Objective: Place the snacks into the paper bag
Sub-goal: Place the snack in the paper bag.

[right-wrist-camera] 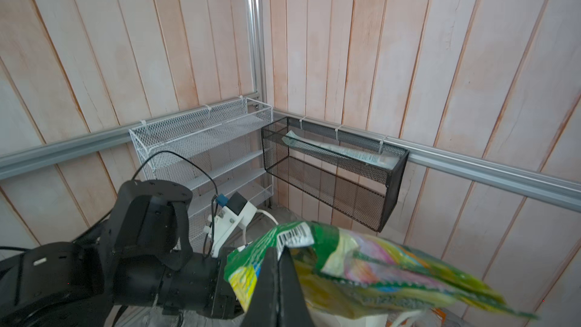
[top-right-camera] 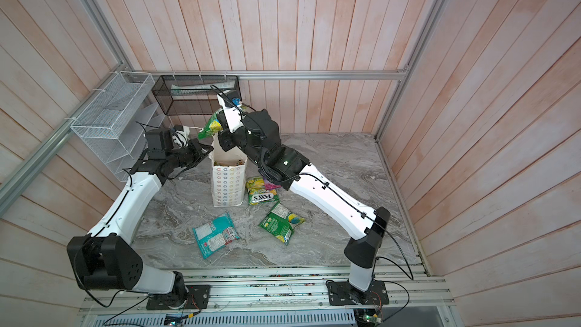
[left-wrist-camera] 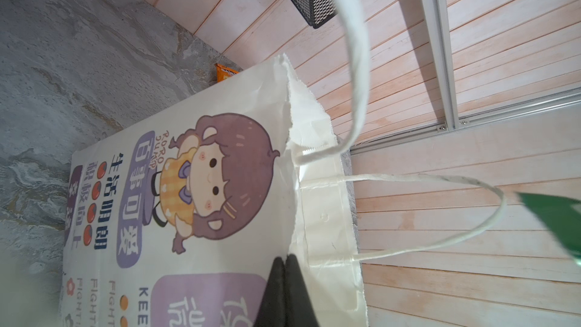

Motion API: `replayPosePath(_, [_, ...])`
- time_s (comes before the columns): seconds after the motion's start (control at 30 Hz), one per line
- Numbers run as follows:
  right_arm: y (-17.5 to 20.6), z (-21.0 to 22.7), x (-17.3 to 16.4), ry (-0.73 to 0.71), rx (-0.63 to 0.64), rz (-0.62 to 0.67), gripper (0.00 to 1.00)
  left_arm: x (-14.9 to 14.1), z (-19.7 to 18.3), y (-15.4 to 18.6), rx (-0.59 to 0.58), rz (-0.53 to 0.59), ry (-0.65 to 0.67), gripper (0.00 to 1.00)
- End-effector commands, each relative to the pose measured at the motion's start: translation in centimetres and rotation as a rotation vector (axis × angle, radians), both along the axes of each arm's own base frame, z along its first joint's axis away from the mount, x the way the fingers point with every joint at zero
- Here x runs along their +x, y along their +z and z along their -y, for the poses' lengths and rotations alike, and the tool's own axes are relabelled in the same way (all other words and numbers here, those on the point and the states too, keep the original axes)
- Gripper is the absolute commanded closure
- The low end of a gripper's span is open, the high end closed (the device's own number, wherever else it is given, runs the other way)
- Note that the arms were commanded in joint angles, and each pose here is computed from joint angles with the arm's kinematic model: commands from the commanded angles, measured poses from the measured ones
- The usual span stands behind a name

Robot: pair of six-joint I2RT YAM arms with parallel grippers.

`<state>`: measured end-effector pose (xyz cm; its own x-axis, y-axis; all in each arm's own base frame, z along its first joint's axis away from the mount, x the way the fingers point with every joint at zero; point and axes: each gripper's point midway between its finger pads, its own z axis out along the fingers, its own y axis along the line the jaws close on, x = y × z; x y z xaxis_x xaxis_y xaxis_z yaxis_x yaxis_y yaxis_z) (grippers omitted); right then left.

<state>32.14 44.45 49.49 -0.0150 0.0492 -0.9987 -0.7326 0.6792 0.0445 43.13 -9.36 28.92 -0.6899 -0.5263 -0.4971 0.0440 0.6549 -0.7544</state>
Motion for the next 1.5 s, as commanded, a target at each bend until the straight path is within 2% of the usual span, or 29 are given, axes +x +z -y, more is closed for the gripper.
replayPosePath(0.0, [0.1, -0.1, 0.2, -0.007, -0.021, 0.016, 1.0, -0.3, 0.2, 0.3, 0.003, 0.018, -0.011, 1.0])
replayPosePath(0.23, [-4.4, -0.8, 1.3, -0.028, -0.091, -0.045, 1.0, -0.3, 0.1, 0.4, 0.003, 0.019, -0.007, 1.0])
replayPosePath(0.5, [-7.5, 0.3, 2.9, -0.041, -0.1, -0.123, 1.0, -0.2, 0.1, 0.1, 0.007, 0.014, -0.003, 1.0])
replayPosePath(0.8, [-8.8, 2.3, 5.0, -0.076, -0.066, -0.196, 1.0, -0.1, 0.0, 0.0, 0.011, 0.012, 0.001, 1.0])
replayPosePath(1.0, [-8.3, 3.2, 6.0, -0.094, -0.031, -0.201, 1.0, -0.1, 0.0, -0.1, 0.01, 0.01, 0.001, 1.0])
replayPosePath(1.47, [-10.6, 0.4, 5.4, 0.013, -0.093, -0.251, 1.0, 0.0, 0.0, -0.2, 0.006, 0.005, -0.002, 1.0])
